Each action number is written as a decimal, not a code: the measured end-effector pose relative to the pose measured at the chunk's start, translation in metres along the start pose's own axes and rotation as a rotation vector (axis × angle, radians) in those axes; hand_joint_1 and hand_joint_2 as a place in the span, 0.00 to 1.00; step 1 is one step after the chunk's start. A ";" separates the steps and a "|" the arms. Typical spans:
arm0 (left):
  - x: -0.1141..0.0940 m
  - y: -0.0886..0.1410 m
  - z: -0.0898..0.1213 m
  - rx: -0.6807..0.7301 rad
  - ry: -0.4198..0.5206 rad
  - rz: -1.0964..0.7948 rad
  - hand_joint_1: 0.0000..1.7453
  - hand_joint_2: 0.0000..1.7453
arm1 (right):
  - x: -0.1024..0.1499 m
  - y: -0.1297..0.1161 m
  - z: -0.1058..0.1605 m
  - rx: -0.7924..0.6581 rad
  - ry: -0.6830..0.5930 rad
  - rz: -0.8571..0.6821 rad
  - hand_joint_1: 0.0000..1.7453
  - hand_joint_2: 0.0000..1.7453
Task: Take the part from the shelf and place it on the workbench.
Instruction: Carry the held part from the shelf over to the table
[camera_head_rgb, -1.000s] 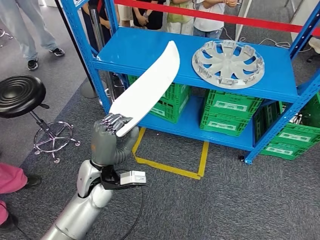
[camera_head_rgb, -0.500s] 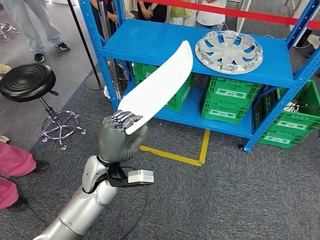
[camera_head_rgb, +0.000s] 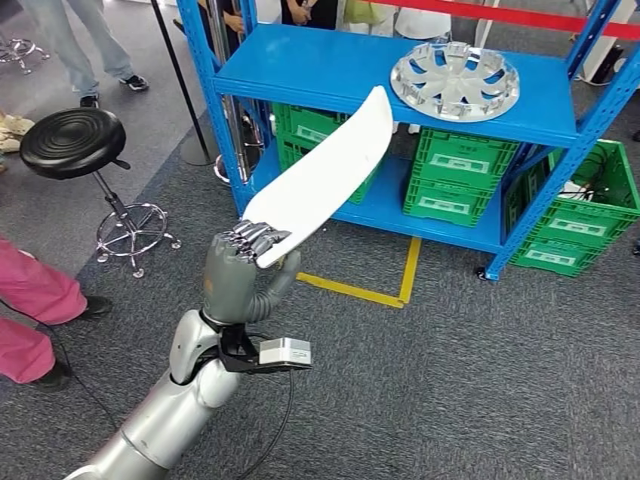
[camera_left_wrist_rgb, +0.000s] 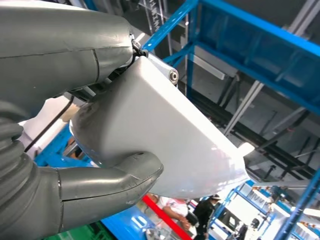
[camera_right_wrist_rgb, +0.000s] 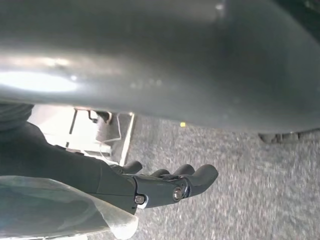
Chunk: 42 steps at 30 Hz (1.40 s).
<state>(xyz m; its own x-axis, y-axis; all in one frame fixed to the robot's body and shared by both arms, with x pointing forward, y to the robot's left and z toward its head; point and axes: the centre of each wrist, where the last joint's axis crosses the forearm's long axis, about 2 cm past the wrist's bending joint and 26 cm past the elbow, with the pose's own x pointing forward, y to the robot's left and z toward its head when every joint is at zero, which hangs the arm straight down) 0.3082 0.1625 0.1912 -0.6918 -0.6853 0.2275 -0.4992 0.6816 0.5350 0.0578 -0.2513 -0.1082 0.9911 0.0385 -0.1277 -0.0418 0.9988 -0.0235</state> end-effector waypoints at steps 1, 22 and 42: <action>0.000 0.000 0.000 -0.001 0.000 0.000 1.00 1.00 | 0.000 0.000 0.000 -0.001 0.000 0.000 0.00 0.00; 0.001 -0.002 0.001 -0.011 -0.004 0.006 1.00 1.00 | -0.003 -0.002 -0.001 -0.009 0.001 0.007 0.00 0.00; 0.003 -0.003 0.000 -0.014 -0.011 0.025 1.00 1.00 | -0.004 -0.002 -0.001 -0.013 -0.002 0.023 0.00 0.00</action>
<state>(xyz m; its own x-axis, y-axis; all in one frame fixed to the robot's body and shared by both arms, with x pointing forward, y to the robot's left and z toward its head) 0.3075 0.1584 0.1908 -0.7095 -0.6654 0.2321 -0.4747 0.6947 0.5404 0.0540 -0.2534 -0.1088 0.9901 0.0619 -0.1261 -0.0666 0.9972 -0.0330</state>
